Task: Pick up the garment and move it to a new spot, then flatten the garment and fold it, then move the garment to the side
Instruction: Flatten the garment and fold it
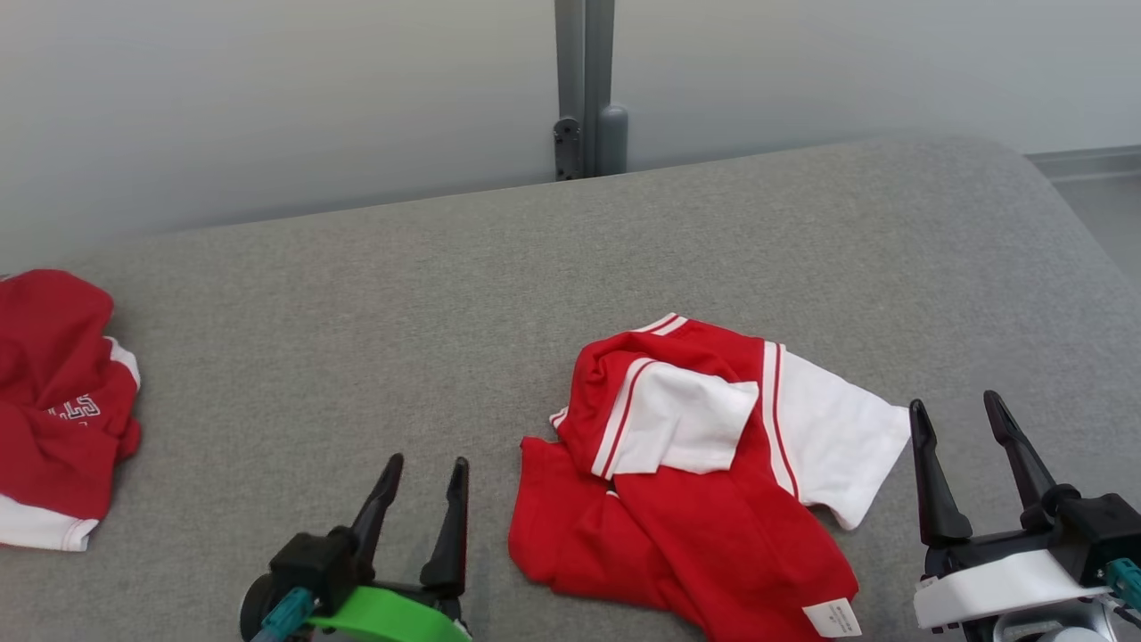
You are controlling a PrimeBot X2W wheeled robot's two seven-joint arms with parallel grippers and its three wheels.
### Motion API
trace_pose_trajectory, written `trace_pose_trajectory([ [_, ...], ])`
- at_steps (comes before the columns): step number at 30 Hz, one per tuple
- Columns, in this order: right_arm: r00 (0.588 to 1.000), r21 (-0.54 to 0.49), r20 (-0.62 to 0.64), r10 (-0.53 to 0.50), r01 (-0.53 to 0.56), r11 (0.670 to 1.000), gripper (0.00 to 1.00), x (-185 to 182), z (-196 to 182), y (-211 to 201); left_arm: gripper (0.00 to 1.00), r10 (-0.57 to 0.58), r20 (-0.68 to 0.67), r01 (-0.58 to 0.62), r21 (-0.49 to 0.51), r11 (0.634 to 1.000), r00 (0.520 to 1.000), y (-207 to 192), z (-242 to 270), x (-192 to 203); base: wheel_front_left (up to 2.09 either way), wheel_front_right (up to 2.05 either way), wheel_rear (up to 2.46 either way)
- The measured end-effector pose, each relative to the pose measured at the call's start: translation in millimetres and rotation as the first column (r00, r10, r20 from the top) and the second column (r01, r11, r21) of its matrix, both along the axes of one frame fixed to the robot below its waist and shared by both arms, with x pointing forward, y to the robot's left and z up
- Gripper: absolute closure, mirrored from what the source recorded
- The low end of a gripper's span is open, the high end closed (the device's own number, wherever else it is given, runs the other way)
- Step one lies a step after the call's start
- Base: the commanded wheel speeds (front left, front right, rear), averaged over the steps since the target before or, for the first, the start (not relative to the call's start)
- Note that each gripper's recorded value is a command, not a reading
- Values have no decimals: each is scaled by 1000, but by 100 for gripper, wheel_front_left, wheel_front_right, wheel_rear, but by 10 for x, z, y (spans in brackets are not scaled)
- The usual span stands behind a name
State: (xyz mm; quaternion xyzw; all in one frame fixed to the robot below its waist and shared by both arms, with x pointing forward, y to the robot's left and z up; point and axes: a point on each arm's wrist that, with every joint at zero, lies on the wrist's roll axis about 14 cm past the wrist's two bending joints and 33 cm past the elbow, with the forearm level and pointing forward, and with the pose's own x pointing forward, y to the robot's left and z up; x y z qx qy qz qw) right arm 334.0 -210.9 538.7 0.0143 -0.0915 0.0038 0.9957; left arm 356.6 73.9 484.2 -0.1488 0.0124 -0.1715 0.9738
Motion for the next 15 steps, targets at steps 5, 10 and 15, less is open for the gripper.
trace_pose_trajectory([
  [5,999,1,-12,-49,49,999,0,-62,-33,-141,0,-158,-130,147,-95,985,979,-514,-166,81,0,0,0],
  [10,993,3,-31,-110,110,994,0,-153,-84,-303,0,-277,-325,239,-153,959,904,-860,-536,38,0,0,0],
  [15,986,4,-47,-162,163,987,0,-265,-126,-430,0,-314,-418,257,-187,948,852,-1033,-756,22,0,0,0],
])
